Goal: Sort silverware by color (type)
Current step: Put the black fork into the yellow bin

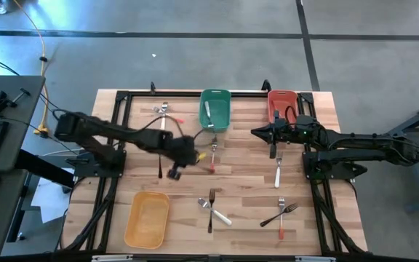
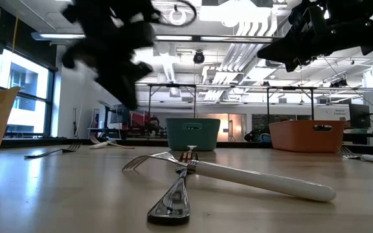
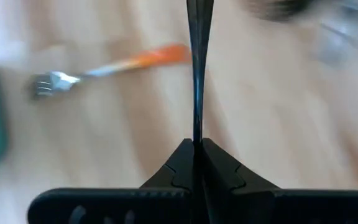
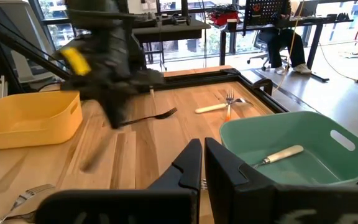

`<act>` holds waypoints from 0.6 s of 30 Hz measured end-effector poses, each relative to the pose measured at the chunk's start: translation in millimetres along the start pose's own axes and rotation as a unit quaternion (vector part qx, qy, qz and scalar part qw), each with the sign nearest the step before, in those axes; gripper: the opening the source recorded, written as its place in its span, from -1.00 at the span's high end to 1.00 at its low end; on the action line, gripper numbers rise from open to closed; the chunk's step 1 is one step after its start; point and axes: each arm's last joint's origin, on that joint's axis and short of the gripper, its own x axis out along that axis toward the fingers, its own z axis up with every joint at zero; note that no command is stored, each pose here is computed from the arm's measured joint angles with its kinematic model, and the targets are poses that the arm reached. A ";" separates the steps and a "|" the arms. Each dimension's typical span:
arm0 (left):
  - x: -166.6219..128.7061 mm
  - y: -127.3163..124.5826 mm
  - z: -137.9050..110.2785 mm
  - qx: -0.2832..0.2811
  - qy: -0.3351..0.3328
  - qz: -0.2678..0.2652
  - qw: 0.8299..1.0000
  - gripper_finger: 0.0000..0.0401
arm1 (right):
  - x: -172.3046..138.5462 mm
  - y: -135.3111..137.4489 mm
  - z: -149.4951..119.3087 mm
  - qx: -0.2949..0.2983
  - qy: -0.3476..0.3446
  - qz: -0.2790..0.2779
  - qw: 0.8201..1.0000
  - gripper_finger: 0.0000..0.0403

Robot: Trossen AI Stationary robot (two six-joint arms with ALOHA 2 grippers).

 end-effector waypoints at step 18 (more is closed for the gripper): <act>-86.2 -163.4 -11.2 0.030 -0.023 -0.161 0.986 0.98 | 0.1 0.2 -2.0 0.012 0.009 0.003 1.000 0.98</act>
